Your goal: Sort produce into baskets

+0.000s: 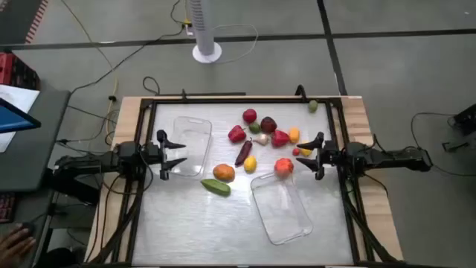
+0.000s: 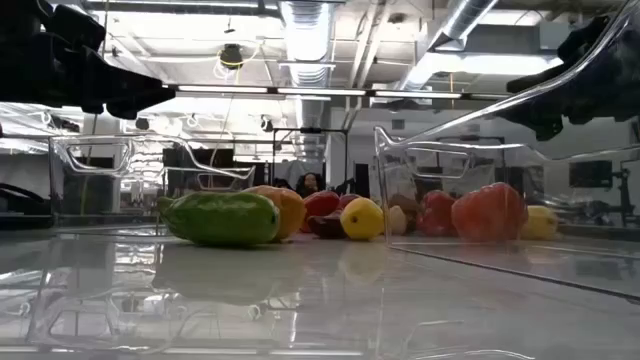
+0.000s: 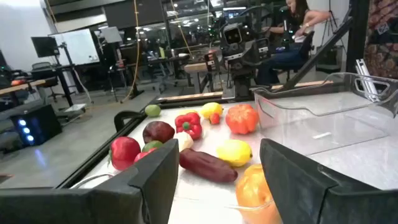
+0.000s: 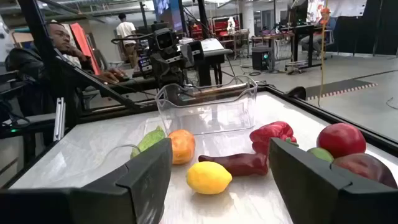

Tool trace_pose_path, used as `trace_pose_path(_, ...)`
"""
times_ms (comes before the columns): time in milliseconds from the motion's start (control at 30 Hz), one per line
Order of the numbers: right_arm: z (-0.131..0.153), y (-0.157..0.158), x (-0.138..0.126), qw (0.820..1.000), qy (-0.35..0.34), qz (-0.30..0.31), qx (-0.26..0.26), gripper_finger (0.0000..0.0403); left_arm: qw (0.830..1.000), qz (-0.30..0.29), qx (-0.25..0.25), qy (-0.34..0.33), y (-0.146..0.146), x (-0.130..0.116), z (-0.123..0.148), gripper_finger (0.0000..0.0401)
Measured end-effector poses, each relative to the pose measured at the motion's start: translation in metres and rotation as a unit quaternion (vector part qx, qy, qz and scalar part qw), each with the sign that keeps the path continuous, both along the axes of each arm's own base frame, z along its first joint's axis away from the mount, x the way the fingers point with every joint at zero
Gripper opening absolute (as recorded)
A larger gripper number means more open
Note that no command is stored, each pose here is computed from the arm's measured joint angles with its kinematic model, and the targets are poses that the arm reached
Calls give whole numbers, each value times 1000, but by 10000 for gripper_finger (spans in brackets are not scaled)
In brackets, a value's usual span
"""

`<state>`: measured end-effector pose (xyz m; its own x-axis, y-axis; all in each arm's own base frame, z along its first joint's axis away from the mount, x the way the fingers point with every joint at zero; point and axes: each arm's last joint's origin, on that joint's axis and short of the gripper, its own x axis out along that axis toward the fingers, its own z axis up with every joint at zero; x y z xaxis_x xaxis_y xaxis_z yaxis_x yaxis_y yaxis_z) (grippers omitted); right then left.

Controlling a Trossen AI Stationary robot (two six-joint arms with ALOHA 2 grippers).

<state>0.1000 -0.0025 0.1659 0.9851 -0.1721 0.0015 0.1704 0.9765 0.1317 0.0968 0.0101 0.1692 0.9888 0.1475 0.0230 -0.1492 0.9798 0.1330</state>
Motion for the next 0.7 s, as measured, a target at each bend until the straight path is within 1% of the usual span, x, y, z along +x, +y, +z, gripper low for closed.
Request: trace_pose_path(700,0,0,0,1000,0,0,0,291,1000,0,0,0,0,0,0,214)
